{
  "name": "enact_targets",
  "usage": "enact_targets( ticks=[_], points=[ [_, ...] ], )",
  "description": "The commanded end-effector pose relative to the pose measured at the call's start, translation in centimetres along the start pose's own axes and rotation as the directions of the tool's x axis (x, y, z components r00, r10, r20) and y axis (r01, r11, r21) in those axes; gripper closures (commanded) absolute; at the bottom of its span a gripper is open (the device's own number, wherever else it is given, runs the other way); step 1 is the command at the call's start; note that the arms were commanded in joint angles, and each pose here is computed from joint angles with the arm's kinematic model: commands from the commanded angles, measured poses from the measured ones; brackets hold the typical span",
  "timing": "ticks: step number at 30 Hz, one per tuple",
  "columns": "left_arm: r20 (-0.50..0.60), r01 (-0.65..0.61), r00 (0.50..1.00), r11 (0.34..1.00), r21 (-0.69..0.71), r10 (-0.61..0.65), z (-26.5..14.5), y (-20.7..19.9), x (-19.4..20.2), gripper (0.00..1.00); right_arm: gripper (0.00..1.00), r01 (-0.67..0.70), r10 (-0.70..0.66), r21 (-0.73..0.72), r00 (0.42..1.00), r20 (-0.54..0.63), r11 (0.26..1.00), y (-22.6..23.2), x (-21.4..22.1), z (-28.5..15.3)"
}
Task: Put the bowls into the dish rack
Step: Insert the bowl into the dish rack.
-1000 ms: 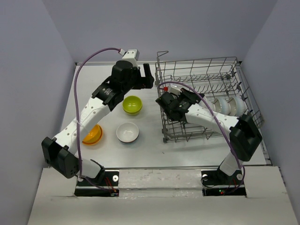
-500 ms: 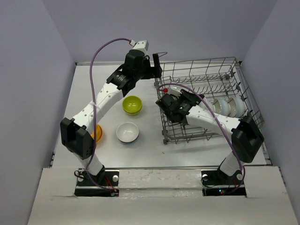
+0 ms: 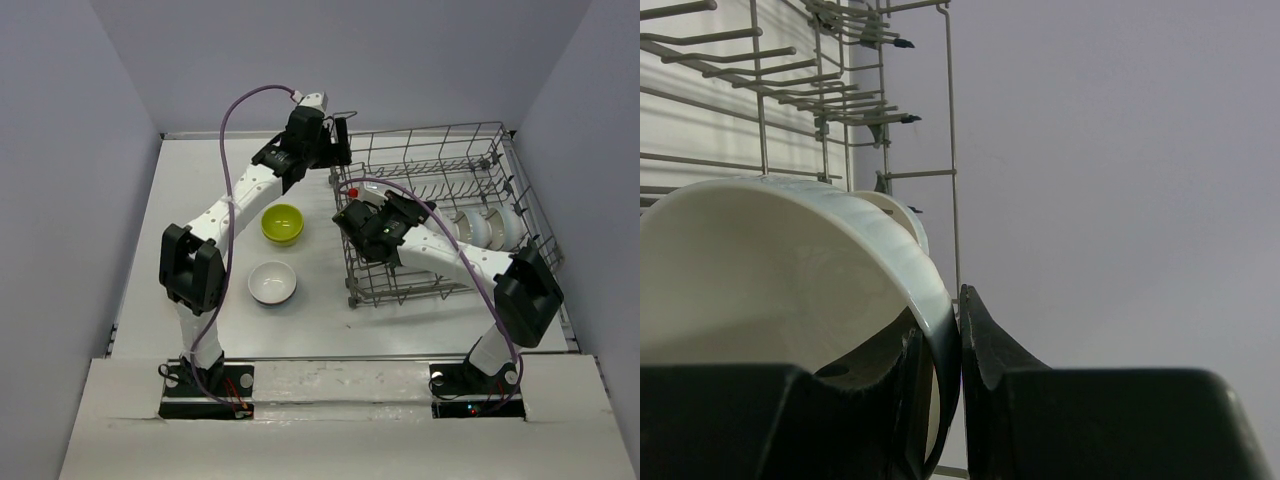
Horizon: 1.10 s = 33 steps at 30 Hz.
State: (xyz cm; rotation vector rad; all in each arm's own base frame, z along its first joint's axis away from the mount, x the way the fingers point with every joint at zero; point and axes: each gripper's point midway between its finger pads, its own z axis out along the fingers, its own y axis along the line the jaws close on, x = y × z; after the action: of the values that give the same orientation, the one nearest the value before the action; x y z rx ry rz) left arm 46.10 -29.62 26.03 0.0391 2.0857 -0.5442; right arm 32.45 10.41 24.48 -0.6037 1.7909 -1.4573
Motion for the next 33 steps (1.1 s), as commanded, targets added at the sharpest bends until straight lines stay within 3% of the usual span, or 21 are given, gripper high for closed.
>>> enact_targets(
  ticks=[1,8,13,23,27,33],
  points=[
    [0.092,0.027,0.995,0.999,0.042,-0.031,-0.3,-1.6,-3.5,0.01,0.81,0.135,-0.134,-0.014,0.991,0.03,0.991,3.7,0.8,-1.0],
    [0.061,0.026,0.998,0.999,0.018,-0.027,1.3,-1.1,-2.4,0.04,0.81,0.135,-0.134,-0.01,0.991,0.029,0.991,3.5,0.9,-1.0],
    [0.048,0.025,0.998,1.0,0.015,-0.026,1.3,-0.8,-1.8,0.26,0.81,0.138,-0.137,-0.007,0.99,0.028,0.99,3.5,1.0,-1.0],
    [0.039,0.018,0.999,1.0,0.02,-0.019,0.5,-0.6,-1.2,0.84,0.81,0.135,-0.134,-0.007,0.991,0.028,0.991,3.4,1.1,-1.0],
    [0.039,0.016,0.999,1.0,0.023,-0.017,0.1,-0.6,-1.3,0.99,0.81,0.133,-0.133,-0.005,0.991,0.028,0.991,3.3,1.2,-1.0],
    [0.054,0.02,0.998,0.999,0.037,-0.022,-1.1,-0.9,-1.9,1.0,0.81,0.142,-0.142,-0.002,0.99,0.027,0.99,3.3,1.3,-1.0]
  ],
)
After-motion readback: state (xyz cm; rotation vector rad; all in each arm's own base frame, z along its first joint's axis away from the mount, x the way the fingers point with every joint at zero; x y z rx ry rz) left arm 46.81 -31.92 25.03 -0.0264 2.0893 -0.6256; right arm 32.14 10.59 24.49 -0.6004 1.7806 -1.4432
